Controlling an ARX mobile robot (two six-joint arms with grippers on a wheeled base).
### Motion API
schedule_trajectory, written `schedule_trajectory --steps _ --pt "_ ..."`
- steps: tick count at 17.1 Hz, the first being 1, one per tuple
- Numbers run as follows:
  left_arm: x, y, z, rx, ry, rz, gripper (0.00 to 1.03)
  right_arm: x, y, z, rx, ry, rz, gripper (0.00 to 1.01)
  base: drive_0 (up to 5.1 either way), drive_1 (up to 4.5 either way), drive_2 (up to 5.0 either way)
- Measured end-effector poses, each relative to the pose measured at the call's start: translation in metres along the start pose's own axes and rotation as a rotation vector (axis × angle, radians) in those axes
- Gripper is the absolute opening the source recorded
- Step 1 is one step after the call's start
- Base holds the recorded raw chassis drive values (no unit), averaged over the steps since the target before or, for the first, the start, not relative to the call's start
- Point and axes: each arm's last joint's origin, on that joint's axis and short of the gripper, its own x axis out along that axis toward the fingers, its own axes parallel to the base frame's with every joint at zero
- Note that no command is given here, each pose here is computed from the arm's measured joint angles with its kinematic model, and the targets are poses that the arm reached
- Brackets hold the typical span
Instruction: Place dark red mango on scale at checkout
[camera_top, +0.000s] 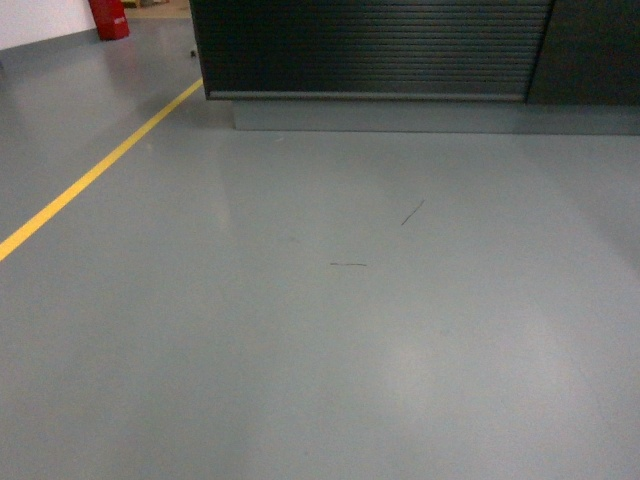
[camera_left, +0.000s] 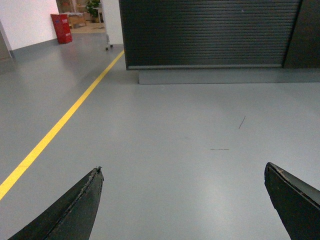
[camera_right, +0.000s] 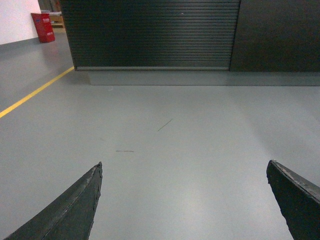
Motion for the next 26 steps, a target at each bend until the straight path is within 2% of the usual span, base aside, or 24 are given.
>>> schedule_trajectory --steps 4,26 --pt "0.0 0.0 0.0 0.0 0.0 0.0 0.98 0.0 0.0 0.0 0.0 0.0 0.0 0.98 0.0 0.0 0.0" --pt "0.0 0.0 0.0 0.0 0.0 0.0 0.98 0.0 0.0 0.0 0.0 0.0 0.0 0.98 0.0 1.81 -1.8"
